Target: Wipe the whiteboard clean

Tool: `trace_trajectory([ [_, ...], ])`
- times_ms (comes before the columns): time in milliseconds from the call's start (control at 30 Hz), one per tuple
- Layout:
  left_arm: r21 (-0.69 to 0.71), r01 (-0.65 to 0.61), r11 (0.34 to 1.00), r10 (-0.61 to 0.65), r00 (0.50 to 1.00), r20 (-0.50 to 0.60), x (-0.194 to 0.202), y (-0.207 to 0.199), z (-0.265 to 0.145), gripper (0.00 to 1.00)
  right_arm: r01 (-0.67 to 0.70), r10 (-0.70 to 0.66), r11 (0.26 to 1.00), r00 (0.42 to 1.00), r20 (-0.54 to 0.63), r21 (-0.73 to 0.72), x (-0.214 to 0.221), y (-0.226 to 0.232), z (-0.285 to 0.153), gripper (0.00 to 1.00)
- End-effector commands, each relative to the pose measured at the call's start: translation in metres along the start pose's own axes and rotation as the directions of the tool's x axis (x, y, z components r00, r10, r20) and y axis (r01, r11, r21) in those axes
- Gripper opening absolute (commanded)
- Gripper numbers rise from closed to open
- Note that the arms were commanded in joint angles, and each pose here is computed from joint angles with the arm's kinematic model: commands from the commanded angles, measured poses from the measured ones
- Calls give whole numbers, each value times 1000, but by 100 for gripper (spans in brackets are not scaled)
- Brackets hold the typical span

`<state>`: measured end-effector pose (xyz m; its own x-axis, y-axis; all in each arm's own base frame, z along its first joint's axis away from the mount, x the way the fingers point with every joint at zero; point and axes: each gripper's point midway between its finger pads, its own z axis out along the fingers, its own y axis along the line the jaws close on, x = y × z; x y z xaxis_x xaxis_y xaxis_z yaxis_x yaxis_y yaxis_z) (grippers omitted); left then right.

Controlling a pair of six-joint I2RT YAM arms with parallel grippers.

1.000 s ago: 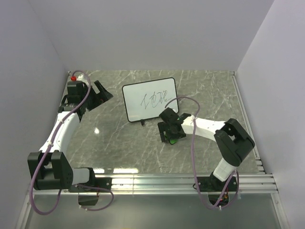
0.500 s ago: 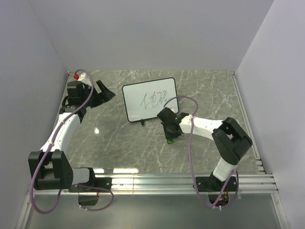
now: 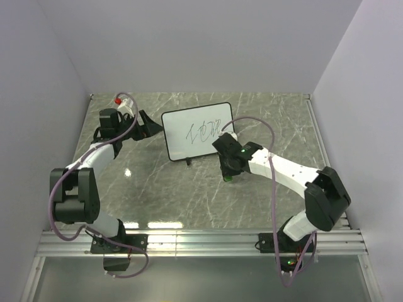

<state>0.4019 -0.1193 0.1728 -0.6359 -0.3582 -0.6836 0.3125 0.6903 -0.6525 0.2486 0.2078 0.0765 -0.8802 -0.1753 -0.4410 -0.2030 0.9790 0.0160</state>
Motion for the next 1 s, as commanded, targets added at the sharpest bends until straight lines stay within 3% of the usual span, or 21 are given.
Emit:
trace_trajectory([
  [0,94,-80,992,75,996,49,-25,-20,11,91,-46,46,999,997,60,-16,-14,1,-24,0],
  [633,175,-34,984,32,999,12,-13,-13,56,81,-55,55,998,992,110,-8,-23,-6,-44,0],
  [733,187,-16,982,16,1000,0,-8,-8,62,75,-47,53,998,986,160,-40,-42,1,-56,0],
  [900,211,18,977,-14,1000,-19,3,-1,70,59,-36,94,982,942,321,-184,-111,37,-91,0],
  [967,223,31,974,-26,999,-23,8,1,73,58,-45,120,975,930,346,-216,-141,53,-95,0],
])
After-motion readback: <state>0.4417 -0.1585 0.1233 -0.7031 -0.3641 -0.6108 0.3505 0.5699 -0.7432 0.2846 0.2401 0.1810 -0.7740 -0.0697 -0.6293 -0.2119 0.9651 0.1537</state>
